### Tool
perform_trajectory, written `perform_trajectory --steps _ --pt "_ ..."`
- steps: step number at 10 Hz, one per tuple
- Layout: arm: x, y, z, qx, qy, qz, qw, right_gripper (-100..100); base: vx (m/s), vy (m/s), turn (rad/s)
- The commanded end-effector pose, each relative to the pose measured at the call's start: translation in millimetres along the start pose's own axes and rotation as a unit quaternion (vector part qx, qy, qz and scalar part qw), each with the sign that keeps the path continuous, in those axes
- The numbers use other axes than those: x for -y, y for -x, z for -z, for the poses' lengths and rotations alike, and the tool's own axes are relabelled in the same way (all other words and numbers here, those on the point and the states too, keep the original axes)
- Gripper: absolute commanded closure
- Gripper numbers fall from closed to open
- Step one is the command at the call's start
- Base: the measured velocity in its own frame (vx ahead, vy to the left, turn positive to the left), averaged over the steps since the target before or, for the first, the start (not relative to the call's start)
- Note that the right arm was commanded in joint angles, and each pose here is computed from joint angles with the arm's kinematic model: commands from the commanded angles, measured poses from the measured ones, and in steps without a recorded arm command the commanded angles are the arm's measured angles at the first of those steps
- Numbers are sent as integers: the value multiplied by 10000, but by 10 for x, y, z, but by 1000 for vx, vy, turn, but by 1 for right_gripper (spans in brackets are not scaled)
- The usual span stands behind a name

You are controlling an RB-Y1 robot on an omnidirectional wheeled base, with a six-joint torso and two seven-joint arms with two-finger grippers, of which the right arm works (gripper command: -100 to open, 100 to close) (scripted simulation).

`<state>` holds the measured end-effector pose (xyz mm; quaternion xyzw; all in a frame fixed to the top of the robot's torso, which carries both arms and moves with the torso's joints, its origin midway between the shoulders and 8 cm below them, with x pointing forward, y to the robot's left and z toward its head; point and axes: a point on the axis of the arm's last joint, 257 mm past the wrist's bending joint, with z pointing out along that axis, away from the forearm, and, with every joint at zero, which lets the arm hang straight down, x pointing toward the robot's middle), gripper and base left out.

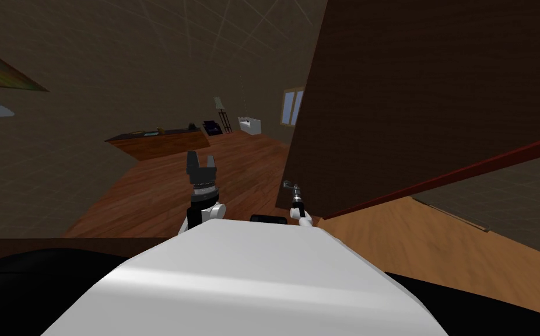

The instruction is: Push the door open

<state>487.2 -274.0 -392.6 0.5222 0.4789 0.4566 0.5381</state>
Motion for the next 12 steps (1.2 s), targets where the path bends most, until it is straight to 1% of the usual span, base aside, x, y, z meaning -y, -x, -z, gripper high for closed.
perform_trajectory --steps 1,3,8,9,10,12 --pt "-47 71 -43 100 72 15 9999 100 182 88 -129" --pt "-39 17 -32 138 60 -34 9999 100 164 93 -158" --pt "-18 -149 1 199 20 -185 9996 100 148 96 -112" --pt "11 14 4 283 0 -118 9995 100 50 26 -60" --pt "-11 236 -14 445 38 -36 9990 100 107 35 -47" --pt "-19 339 -21 538 45 -12 9985 100 168 85 -51"
